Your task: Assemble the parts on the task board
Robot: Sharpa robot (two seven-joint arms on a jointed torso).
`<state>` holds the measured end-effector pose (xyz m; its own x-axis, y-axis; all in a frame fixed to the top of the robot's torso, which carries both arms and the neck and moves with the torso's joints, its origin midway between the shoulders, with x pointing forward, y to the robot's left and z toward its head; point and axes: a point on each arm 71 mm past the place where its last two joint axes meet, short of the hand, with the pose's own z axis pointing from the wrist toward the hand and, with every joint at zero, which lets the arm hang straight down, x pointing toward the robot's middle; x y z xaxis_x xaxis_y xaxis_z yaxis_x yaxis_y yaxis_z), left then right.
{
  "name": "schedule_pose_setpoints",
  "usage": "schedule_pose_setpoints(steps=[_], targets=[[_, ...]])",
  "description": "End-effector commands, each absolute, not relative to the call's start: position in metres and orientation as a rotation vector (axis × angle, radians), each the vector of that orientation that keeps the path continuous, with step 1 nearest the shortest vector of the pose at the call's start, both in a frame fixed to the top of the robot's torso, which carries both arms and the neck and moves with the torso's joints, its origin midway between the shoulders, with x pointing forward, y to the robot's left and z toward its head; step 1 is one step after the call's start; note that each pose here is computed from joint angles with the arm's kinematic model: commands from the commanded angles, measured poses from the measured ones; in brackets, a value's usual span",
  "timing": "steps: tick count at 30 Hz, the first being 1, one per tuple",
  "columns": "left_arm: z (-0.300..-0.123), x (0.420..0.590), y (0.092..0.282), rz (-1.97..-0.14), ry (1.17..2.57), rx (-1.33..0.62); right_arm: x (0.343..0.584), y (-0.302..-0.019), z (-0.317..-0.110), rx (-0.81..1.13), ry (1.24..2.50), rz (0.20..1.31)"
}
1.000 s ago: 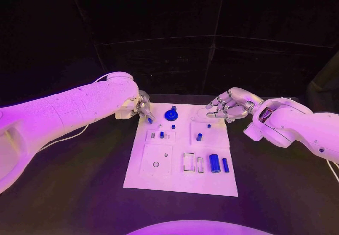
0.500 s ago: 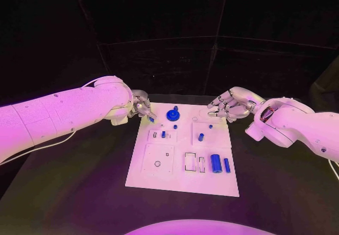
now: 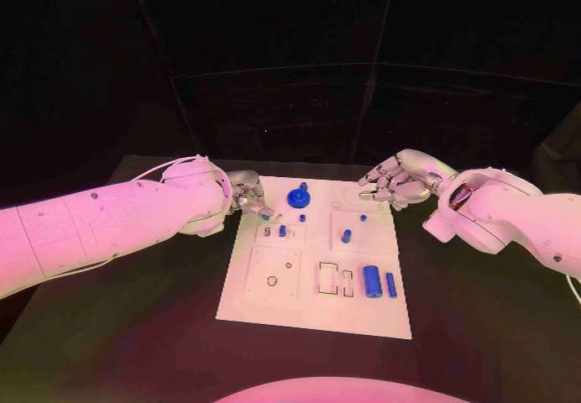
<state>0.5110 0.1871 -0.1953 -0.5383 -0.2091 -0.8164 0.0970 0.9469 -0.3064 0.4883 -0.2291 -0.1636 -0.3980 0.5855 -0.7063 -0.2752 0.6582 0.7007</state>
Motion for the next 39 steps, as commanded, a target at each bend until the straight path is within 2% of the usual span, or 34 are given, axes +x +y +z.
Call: schedule_pose_setpoints(steps=[1,13,39], targets=[[-0.196,0.509,0.185,-0.374,2.061,-0.022,0.488,-0.228,-0.162,0.244,1.741,0.963],[-0.209,0.502,0.186,-0.334,2.135,0.023,0.488,-0.227,-0.162,0.243,1.742,0.964],[-0.214,0.497,0.182,-0.328,2.169,0.049,0.489,-0.225,-0.163,0.239,1.746,0.968]])
